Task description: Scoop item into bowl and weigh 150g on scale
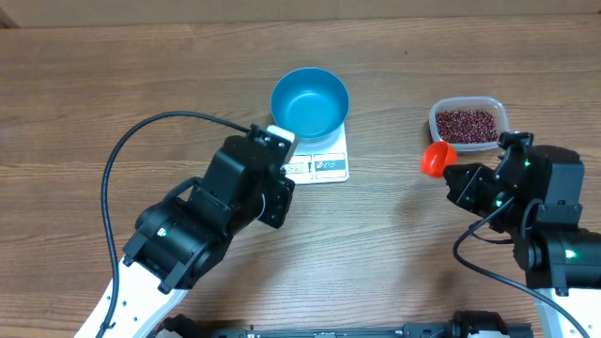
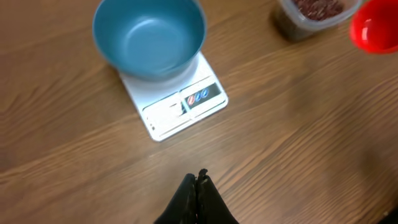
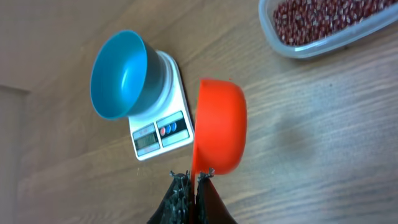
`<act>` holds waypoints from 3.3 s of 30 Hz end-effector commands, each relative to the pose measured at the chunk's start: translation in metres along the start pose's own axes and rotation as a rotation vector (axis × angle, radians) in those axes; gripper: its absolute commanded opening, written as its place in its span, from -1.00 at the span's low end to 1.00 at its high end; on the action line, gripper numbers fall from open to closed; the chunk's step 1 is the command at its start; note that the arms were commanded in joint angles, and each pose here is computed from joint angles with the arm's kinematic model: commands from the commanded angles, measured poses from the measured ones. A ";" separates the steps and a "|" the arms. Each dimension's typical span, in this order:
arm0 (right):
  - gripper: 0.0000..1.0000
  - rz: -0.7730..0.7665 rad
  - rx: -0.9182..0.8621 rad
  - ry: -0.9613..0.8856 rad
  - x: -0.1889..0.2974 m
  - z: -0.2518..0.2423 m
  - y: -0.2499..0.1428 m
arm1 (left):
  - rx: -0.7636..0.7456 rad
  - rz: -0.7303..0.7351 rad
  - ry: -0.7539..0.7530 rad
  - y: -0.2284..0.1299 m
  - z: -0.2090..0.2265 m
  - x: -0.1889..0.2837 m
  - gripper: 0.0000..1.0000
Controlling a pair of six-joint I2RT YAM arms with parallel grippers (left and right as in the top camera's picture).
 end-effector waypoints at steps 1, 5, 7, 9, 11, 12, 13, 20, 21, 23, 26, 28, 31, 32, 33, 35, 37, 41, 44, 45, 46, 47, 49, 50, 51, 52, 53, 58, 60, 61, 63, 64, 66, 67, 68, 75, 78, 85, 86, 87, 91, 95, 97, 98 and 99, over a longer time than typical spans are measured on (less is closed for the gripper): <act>-0.93 -0.006 0.024 0.017 0.005 0.003 0.002 | -0.035 0.019 0.045 -0.005 0.007 -0.006 -0.91; -0.93 -0.008 0.024 0.014 0.005 0.003 0.002 | -0.039 0.023 0.079 -0.008 0.011 -0.015 -0.91; -0.93 -0.014 0.026 0.011 0.005 0.003 0.003 | -0.039 0.008 0.115 -0.008 0.015 -0.021 -0.92; -0.93 -0.021 0.027 0.006 0.005 0.002 0.004 | -0.036 -0.007 0.142 -0.007 0.018 -0.029 -0.91; -0.93 -0.028 0.029 -0.001 0.005 0.002 0.005 | -0.032 -0.009 0.150 -0.008 0.022 -0.038 -0.92; -0.93 -0.034 0.030 -0.009 0.005 0.001 0.006 | -0.031 -0.009 0.158 -0.008 0.024 -0.043 -0.91; -0.93 -0.042 0.031 -0.021 0.005 0.000 0.007 | -0.038 -0.009 0.165 -0.009 0.027 -0.049 -0.92; -0.93 -0.112 0.051 -0.035 0.005 0.000 0.020 | -0.091 0.041 0.188 -0.014 0.037 -0.089 -0.92; -0.93 -0.124 0.054 -0.036 0.005 0.001 0.022 | -0.092 0.058 0.193 -0.015 0.038 -0.094 -0.92; -0.93 -0.139 0.047 -0.053 0.005 -0.001 0.025 | -0.093 0.095 0.187 -0.020 0.038 -0.103 -0.92; -0.93 -0.137 0.047 -0.054 0.002 -0.002 0.027 | -0.090 0.145 0.149 -0.026 0.035 -0.116 -0.92; -0.93 -0.125 0.043 -0.062 -0.002 -0.004 0.027 | -0.089 0.163 0.141 -0.028 0.034 -0.122 -0.92; -0.93 -0.095 0.033 -0.069 -0.010 -0.006 0.027 | -0.086 0.175 0.146 -0.030 0.035 -0.127 -0.92; -0.93 -0.085 0.030 -0.073 -0.013 -0.007 0.027 | -0.087 0.178 0.148 -0.031 0.035 -0.129 -0.92; -0.93 -0.075 0.027 -0.076 -0.015 -0.008 0.027 | -0.087 0.181 0.151 -0.031 0.035 -0.131 -0.92; -0.93 -0.061 0.023 -0.076 -0.019 -0.009 0.027 | -0.087 0.188 0.153 -0.032 0.036 -0.134 -0.92; -0.93 -0.052 0.020 -0.077 -0.022 -0.010 0.027 | -0.087 0.195 0.155 -0.033 0.036 -0.136 -0.92; -0.93 -0.054 0.025 -0.079 -0.023 -0.011 0.028 | -0.087 0.201 0.155 -0.034 0.036 -0.137 -0.92; -0.93 -0.060 0.027 -0.077 -0.023 -0.010 0.029 | -0.087 0.198 0.155 -0.034 0.036 -0.137 -0.92; -0.93 -0.064 0.028 -0.076 -0.023 -0.010 0.030 | -0.087 0.198 0.156 -0.034 0.036 -0.137 -0.92; -0.93 -0.067 0.029 -0.075 -0.022 -0.010 0.030 | -0.087 0.198 0.155 -0.034 0.036 -0.137 -0.91; -0.93 -0.068 0.029 -0.075 -0.023 -0.010 0.030 | -0.087 0.198 0.155 -0.034 0.036 -0.137 -0.92; -0.93 -0.073 0.031 -0.073 -0.022 -0.009 0.031 | -0.087 0.198 0.155 -0.034 0.036 -0.137 -0.92; -0.93 -0.075 0.032 -0.073 -0.022 -0.009 0.032 | -0.088 0.198 0.155 -0.033 0.036 -0.137 -0.92; -0.92 -0.075 0.033 -0.072 -0.022 -0.009 0.032 | -0.087 0.197 0.154 -0.033 0.036 -0.137 -0.92; -0.93 -0.076 0.036 -0.072 -0.022 -0.009 0.032 | -0.086 0.199 0.145 -0.033 0.035 -0.137 -0.92; -0.93 -0.077 0.039 -0.072 -0.022 -0.009 0.032 | -0.083 0.200 0.127 -0.033 0.033 -0.136 -0.92; -0.93 -0.076 0.039 -0.072 -0.022 -0.009 0.032 | -0.025 0.099 0.046 -0.015 0.033 -0.109 -0.92; -0.93 -0.072 0.038 -0.073 -0.022 -0.009 0.031 | 0.001 0.012 0.020 -0.001 0.038 -0.086 -0.92; -0.93 -0.070 0.037 -0.073 -0.023 -0.009 0.031 | 0.017 -0.019 0.018 0.003 0.041 -0.077 -0.91; -0.93 -0.066 0.036 -0.075 -0.023 -0.010 0.030 | 0.065 -0.078 0.018 0.007 0.046 -0.054 -0.92; -0.93 -0.063 0.035 -0.075 -0.023 -0.010 0.030 | 0.073 -0.100 0.017 0.007 0.048 -0.045 -0.91; -0.92 -0.059 0.034 -0.077 -0.023 -0.010 0.029 | 0.075 -0.129 0.030 -0.003 0.051 -0.034 -0.91; -0.93 -0.058 0.033 -0.077 -0.023 -0.010 0.029 | 0.083 -0.129 0.037 -0.010 0.053 -0.033 -0.92; -0.93 -0.058 0.033 -0.077 -0.023 -0.010 0.029 | 0.093 -0.122 0.039 -0.020 0.056 -0.036 -0.92; -0.93 -0.051 0.023 -0.078 -0.023 -0.010 0.027 | 0.041 -0.096 -0.059 -0.084 0.064 -0.077 -0.92; -0.93 -0.051 0.023 -0.078 -0.023 -0.010 0.027 | -0.006 -0.124 0.021 -0.097 0.077 -0.094 -0.91; -0.93 -0.050 0.023 -0.079 -0.023 -0.011 0.028 | -0.081 -0.134 0.007 -0.098 0.078 -0.110 -0.91; -0.93 -0.049 0.023 -0.079 -0.023 -0.011 0.028 | -0.091 -0.132 0.008 -0.098 0.078 -0.113 -0.91; -0.93 -0.048 0.023 -0.080 -0.024 -0.011 0.028 | -0.100 -0.129 0.008 -0.098 0.078 -0.115 -0.92; -0.93 -0.048 0.023 -0.080 -0.024 -0.011 0.028 | -0.112 -0.089 0.015 -0.103 0.080 -0.124 -0.92; -0.93 -0.049 0.023 -0.080 -0.024 -0.011 0.028 | -0.133 -0.071 0.019 -0.105 0.081 -0.131 -0.92; -0.93 -0.049 0.023 -0.080 -0.024 -0.011 0.028 | -0.135 -0.086 0.016 -0.102 0.081 -0.133 -0.92; -0.93 -0.049 0.023 -0.080 -0.024 -0.011 0.028 | -0.136 -0.094 0.015 -0.100 0.081 -0.134 -0.92; -0.93 -0.049 0.023 -0.080 -0.024 -0.011 0.028 | -0.137 -0.102 0.014 -0.099 0.080 -0.134 -0.92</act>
Point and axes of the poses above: each gripper's point midway between its finger pads, its own x axis back along the fingers, its own z axis along the line the jaws close on, y = z × x, the point moved 7 cm from there along x, back along the fingers, and after that the axes turned 10 degrees about x, right-handed, at the moved point
